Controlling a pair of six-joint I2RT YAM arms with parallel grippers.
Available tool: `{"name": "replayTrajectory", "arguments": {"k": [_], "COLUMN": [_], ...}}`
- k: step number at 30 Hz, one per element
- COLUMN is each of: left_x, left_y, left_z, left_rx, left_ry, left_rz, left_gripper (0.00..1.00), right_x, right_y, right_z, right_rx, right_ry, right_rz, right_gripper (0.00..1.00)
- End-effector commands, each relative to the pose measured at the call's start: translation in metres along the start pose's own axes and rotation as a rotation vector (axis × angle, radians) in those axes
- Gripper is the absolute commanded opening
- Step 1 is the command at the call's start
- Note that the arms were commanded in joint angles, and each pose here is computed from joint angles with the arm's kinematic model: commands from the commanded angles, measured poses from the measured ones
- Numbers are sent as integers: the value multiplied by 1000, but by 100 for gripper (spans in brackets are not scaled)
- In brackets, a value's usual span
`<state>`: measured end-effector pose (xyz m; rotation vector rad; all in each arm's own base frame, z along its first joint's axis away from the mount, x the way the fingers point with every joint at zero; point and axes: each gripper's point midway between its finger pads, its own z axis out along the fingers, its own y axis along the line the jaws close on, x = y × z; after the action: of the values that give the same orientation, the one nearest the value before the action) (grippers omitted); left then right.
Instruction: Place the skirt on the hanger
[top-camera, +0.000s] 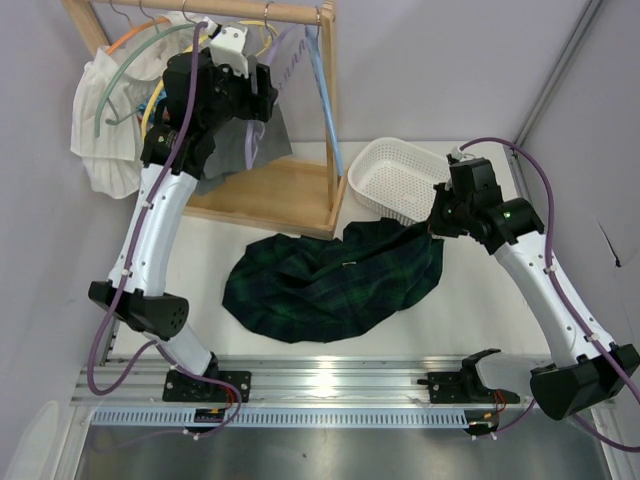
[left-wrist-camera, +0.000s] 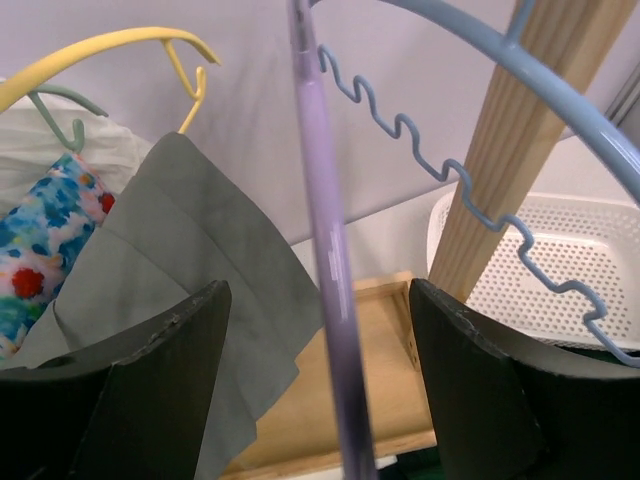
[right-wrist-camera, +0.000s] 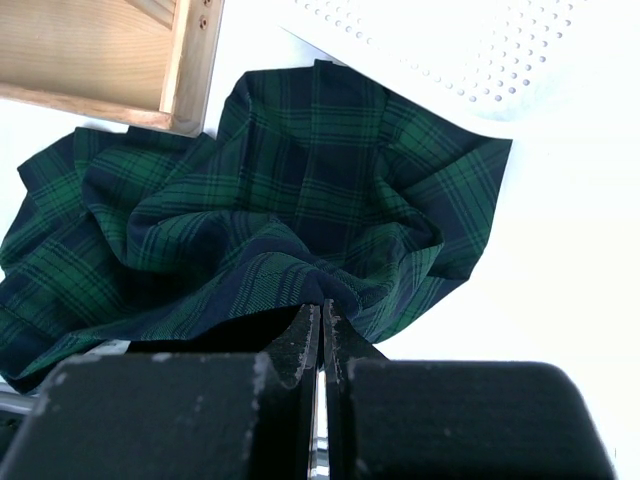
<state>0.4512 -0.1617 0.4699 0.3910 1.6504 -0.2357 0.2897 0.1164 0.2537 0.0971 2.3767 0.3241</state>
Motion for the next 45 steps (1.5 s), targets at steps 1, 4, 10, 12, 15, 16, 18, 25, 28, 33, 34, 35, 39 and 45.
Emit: {"name": "replayTrajectory", "arguments": {"k": [1,4,10,12,15,16,18,25,28,33,34,35,39,45], "left_x": [-21,-15,-1,6,11,2,8,-12,-22,-30,-29,-31,-44,-72], "left_y": [0,-3,-7,-6,1,3,1,-7,-4,-6,-6,-5,0,1], "left_z": [-9,-10,-7,-4,-8,-10,-15,-31,-36,-38,-37,-38,-46,-78], "left_rx": [65,86,94,84,41,31,30,65,56,69,67,63,35,23], "left_ry": [-92,-80,-73,-78,-96,-137,-159,-296,-325,-321,-316,-319,-341,-384], "left_rz": [-34,-28,-45,-61,-68,-63,-88,-73,-67,-62,-62,-62,-63,-80], "left_gripper": [77,77,78,77,72,70,62,38,26,0,0,0,0,0], "right_x": [-17,-15,-14,-14,-13,-15,-15,-14,-14,-14,-13,-13,-13,-16], "right_y": [6,5,2,3,3,4,3,3,4,4,5,4,4,4], "right_z": [-12,-12,-14,-15,-15,-15,-16,-16,-16,-16,-16,-17,-17,-17], "right_rx": [-34,-29,-15,-19,-19,-18,-15,-13,-16,-16,-17,-16,-15,-14], "right_ry": [-78,-74,-71,-75,-70,-72,-72,-73,-75,-75,-75,-77,-79,-90], "right_rz": [18,20,31,31,32,33,36,45,47,50,49,52,54,61], "right_gripper": [0,0,0,0,0,0,0,0,0,0,0,0,0,0]}}
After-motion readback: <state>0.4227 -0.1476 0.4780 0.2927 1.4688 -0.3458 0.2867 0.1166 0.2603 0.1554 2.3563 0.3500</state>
